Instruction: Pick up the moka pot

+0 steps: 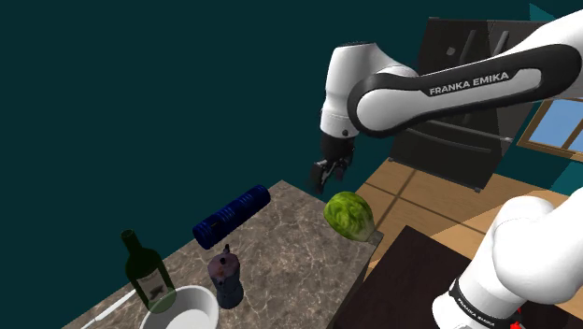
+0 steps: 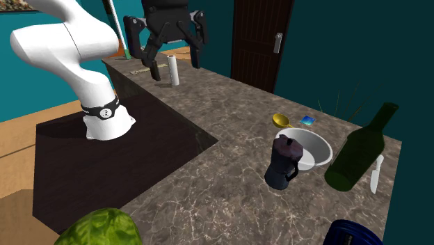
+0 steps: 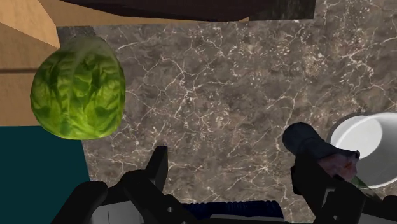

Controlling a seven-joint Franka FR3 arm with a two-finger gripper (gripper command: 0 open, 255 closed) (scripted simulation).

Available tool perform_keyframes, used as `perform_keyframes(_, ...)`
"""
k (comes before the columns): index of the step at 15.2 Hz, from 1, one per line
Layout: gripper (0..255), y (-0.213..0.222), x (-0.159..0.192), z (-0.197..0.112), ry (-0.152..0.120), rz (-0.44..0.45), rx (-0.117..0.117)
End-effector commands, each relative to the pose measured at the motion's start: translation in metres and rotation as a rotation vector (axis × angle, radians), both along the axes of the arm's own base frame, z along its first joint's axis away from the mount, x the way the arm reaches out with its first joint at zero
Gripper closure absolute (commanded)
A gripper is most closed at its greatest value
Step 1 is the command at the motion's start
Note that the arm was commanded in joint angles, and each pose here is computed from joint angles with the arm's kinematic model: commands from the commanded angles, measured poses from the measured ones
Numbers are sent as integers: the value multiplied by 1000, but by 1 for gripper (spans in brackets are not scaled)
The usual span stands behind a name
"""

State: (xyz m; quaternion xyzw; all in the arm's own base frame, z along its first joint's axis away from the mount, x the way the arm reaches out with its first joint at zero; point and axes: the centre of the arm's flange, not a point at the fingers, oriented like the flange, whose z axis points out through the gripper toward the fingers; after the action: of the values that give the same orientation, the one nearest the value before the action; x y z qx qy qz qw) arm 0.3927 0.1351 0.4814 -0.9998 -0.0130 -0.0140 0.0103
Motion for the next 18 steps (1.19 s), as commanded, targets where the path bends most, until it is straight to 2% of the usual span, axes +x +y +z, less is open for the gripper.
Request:
perform_keyframes(1,0,22,13,-15,0,0,-3)
perform_keyframes(18,0,192,117,-126,-1,-1,-36)
